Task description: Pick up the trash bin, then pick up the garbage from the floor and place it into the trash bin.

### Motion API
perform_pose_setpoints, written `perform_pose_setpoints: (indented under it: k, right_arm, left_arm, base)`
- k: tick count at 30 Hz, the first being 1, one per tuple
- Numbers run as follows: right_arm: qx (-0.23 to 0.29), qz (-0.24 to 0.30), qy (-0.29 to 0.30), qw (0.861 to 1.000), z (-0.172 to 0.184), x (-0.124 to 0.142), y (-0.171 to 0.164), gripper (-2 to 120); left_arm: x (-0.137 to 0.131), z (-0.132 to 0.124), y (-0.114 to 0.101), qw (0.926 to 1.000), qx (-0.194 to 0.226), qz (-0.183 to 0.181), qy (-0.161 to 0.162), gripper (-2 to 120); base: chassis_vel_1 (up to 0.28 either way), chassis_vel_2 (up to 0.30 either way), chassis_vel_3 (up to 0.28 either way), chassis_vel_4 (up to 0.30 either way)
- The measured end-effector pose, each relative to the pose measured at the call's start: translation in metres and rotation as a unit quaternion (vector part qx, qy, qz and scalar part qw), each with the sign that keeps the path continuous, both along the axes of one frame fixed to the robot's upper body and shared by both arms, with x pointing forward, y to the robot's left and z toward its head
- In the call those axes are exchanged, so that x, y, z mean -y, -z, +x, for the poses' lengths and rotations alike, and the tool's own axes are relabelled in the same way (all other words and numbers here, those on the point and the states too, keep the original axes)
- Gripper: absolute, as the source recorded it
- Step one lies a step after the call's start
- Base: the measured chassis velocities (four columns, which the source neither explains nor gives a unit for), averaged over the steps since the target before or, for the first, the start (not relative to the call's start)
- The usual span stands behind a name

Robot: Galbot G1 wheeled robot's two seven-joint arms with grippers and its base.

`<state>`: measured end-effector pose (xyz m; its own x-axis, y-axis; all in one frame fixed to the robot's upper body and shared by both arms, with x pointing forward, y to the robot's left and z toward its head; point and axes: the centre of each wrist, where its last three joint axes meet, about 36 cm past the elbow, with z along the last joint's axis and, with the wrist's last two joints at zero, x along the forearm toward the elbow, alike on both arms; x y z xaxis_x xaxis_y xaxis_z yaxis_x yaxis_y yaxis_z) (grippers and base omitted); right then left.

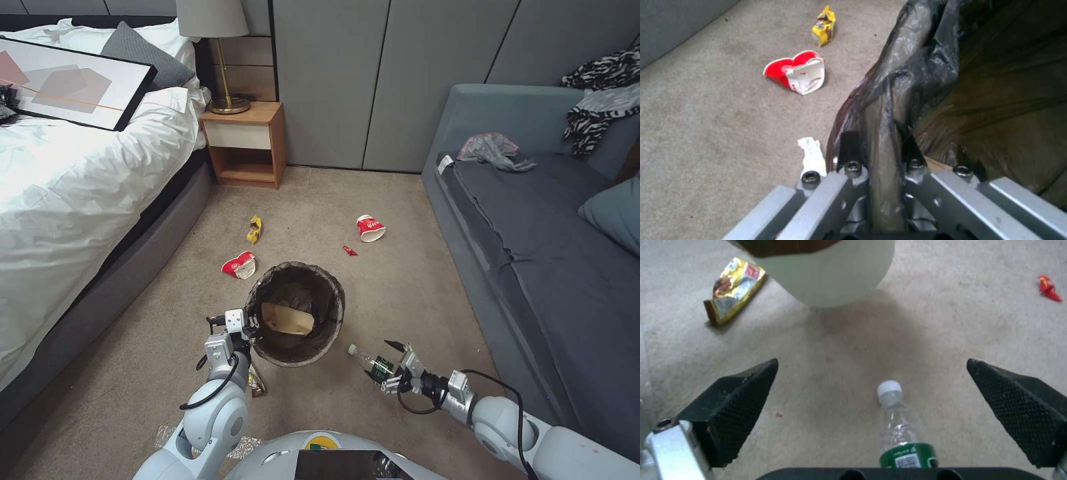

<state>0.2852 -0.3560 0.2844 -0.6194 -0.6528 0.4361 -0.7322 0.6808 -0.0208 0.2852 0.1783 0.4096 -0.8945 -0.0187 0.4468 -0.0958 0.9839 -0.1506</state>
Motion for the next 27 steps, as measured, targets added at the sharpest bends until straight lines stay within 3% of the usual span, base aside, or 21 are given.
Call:
perform_pose_setpoints:
  k: [16, 27]
  right_arm:
    - [-0.009, -0.017, 0.015, 1.0, 0.0, 0.002, 0.02, 100]
    - [-0.018, -0.048, 0.032, 0.998, 0.009, 0.024, 0.051, 100]
  left_arm:
    - [0.0, 0.001, 0.0, 1.0, 0.001, -0.001, 0.0, 0]
    - [0.0, 0.0, -0.002, 1.0, 0.003, -0.003, -0.002, 0]
  base:
    - [0.0, 0.0, 0.0, 0.0]
    - [0.0, 0.0, 0.0, 0.0]
